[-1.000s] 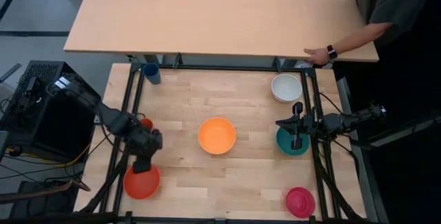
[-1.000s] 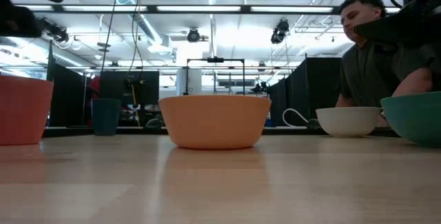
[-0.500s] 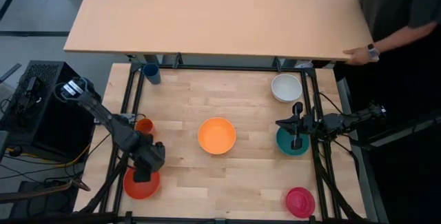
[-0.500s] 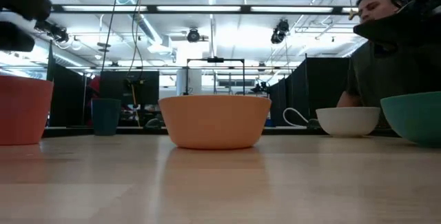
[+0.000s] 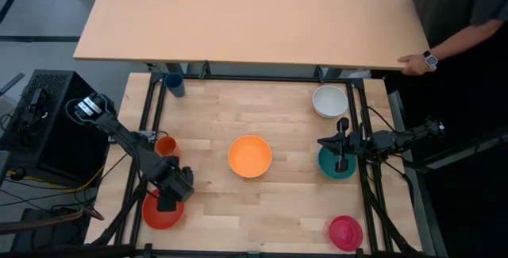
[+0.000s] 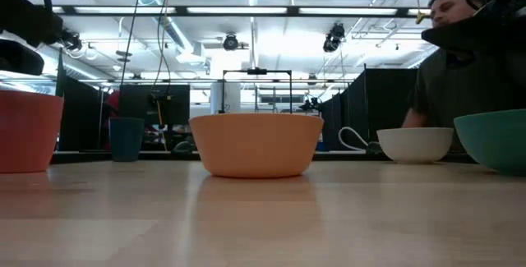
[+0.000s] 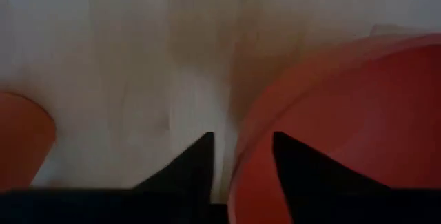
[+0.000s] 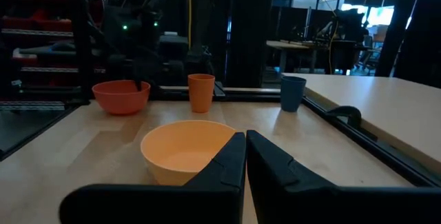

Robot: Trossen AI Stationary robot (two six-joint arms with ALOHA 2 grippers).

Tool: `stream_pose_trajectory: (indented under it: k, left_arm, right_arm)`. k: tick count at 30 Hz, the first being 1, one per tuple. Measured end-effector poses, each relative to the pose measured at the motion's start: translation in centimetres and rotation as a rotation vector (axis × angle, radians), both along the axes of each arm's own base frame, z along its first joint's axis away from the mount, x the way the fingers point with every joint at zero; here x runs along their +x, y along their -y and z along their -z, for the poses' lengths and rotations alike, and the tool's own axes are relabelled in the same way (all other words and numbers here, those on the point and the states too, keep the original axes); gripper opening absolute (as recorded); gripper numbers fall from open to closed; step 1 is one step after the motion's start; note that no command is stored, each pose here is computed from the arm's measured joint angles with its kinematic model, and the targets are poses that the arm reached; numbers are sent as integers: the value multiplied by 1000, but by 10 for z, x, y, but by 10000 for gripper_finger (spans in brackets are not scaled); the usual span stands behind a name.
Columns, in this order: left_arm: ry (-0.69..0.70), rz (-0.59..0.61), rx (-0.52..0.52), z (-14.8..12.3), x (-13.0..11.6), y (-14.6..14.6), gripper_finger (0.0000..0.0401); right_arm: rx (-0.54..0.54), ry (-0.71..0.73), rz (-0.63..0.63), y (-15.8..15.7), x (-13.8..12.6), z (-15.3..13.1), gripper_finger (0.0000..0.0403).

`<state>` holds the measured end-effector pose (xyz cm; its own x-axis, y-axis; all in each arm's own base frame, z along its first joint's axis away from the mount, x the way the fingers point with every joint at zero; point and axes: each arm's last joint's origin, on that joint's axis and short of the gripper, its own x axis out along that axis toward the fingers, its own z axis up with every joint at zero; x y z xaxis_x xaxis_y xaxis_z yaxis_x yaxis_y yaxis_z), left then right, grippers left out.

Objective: Nest bowls inside each other
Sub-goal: Stack the orange bowl on top of the light orange bowl

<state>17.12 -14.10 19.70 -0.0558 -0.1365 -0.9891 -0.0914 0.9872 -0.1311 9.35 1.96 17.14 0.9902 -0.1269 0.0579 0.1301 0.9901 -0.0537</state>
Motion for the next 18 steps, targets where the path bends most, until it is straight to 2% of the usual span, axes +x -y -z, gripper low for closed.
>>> stream_pose_trajectory:
  k: [3,4,13,18]
  left_arm:
    - [30,4,-21,0,3,2,26]
    - [39,2,-29,0,4,3,14]
    - [84,28,-42,-1,7,4,1]
    - [173,-10,5,-31,29,-6,1]
  right_arm:
    - [0,0,0,0,0,0,0]
    - [0,0,0,0,0,0,0]
    - [0,0,-1,0,0,0,0]
    - [0,1,-1,0,0,0,0]
